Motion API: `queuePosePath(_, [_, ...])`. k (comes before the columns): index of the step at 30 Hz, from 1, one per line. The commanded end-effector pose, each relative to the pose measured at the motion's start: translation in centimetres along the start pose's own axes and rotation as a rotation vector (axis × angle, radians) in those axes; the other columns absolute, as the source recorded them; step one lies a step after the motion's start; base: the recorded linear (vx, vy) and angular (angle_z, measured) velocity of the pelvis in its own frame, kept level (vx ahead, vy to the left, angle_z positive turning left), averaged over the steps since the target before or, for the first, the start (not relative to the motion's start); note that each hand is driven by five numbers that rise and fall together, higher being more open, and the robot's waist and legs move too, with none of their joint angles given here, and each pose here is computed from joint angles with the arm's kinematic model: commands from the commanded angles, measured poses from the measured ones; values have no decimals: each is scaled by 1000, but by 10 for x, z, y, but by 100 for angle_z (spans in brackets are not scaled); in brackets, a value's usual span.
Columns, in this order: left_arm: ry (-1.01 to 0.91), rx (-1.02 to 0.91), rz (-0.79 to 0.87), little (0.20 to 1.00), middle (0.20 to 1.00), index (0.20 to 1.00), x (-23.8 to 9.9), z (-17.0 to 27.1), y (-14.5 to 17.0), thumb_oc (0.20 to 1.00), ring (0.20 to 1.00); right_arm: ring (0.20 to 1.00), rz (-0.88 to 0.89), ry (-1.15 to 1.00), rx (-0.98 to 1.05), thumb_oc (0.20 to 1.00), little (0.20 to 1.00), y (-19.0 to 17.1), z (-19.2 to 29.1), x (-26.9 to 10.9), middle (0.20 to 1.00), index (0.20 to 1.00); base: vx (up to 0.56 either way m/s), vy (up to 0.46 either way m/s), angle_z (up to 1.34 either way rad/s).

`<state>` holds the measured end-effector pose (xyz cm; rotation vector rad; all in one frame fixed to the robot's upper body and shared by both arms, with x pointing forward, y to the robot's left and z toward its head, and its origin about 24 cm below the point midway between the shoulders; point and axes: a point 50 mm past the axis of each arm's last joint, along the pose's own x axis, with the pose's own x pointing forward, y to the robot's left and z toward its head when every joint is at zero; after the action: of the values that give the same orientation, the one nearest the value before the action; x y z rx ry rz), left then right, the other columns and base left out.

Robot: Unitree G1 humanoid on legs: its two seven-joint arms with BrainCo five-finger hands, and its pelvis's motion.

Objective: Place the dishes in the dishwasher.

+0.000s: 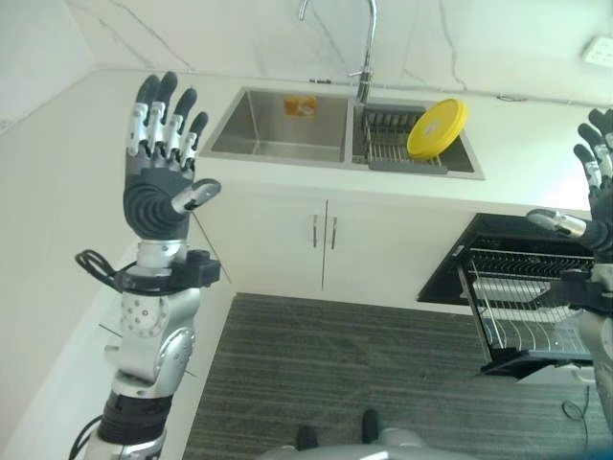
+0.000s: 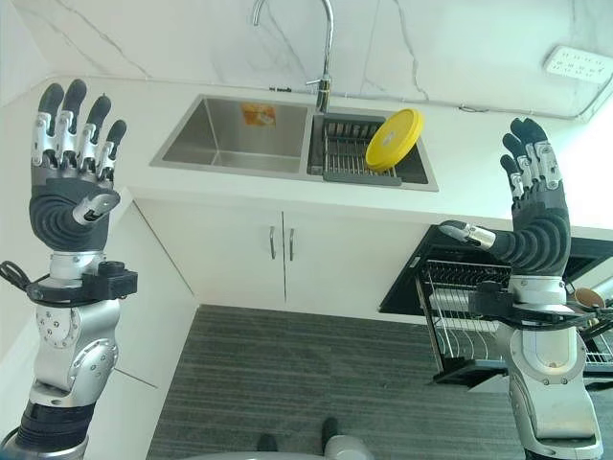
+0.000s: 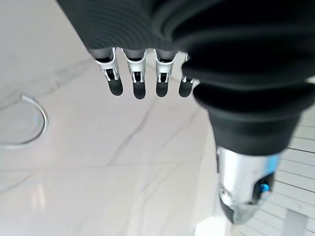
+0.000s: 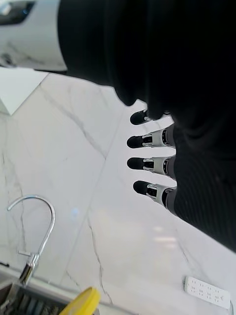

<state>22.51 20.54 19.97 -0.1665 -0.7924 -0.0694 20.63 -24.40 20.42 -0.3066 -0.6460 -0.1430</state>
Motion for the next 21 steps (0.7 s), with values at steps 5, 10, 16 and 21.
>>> queuePosePath(5, [-55,55,-5,1000,1000,1000,4,10,-1,1000,1000,1000,11,-122,-35,1000,1000,-1,16,12,1000,1000,80,-175,-7])
queuePosePath(10, [-56,78,7,1000,1000,1000,2,9,2,1000,1000,1000,15,-129,-17,1000,1000,-6,17,10,1000,1000,54,-175,-4])
queuePosePath(16, [-63,22,10,1000,1000,1000,-3,12,3,1000,1000,1000,34,-141,-25,1000,1000,-4,19,17,1000,1000,103,-102,-21])
queuePosePath(21, [-47,8,34,1000,1000,1000,-10,9,4,1000,1000,1000,55,-143,-24,1000,1000,-3,18,11,1000,1000,308,239,-21])
